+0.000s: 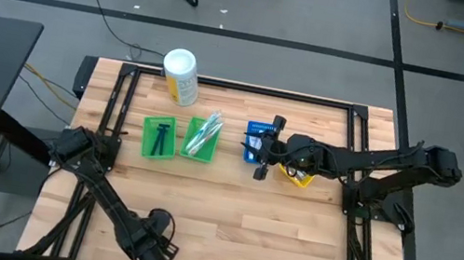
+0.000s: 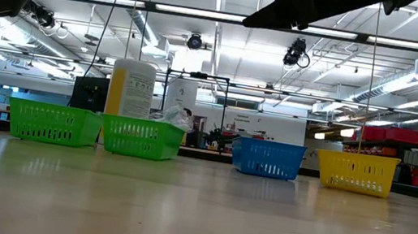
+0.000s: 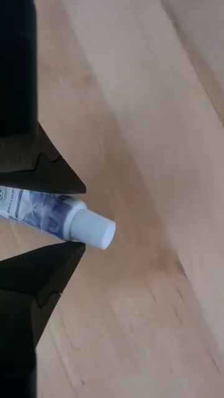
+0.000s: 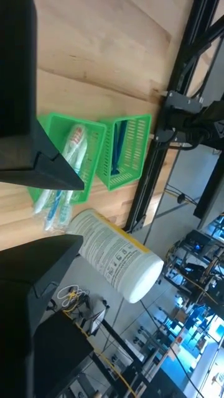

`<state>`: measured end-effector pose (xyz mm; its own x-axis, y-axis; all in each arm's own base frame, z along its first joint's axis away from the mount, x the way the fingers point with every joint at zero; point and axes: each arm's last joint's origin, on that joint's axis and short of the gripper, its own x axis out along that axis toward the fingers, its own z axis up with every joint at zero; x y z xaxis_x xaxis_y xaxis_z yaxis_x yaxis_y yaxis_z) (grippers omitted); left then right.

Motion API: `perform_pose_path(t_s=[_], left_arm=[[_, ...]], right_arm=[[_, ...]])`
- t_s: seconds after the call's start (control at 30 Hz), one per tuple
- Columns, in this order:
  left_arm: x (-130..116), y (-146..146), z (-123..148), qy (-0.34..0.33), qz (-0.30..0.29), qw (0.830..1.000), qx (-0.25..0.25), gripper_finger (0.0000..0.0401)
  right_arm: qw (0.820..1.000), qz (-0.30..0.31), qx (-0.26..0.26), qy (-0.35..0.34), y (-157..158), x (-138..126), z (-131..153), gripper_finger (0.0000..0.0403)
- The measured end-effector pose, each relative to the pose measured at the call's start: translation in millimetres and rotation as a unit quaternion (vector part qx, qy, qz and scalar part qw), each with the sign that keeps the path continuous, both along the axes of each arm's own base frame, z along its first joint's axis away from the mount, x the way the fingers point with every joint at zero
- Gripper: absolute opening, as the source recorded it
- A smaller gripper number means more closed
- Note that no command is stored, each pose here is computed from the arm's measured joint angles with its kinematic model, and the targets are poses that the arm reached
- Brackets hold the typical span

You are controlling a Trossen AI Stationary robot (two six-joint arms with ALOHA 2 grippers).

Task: Pick & Place Travel size toiletries
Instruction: Put the purple toothpaste into the blue bin

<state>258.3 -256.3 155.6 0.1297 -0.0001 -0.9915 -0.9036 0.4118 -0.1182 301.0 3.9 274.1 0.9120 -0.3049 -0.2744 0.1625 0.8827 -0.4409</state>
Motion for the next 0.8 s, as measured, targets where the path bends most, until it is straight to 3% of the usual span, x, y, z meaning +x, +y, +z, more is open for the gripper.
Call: perform_pose_path(t_s=[0.4,0.8], left_arm=[[0.7,-1.9,0.3,-0.024,-0.018,0.999,0.013,0.0152],[1.2,-4.0,0.4,-0.021,-0.107,0.994,0.009,0.0191]], right_arm=[[1.0,0.0,0.0,0.0,0.0,0.0,0.0,0.0137],[1.0,0.0,0.0,0.0,0.0,0.0,0.0,0.0137]])
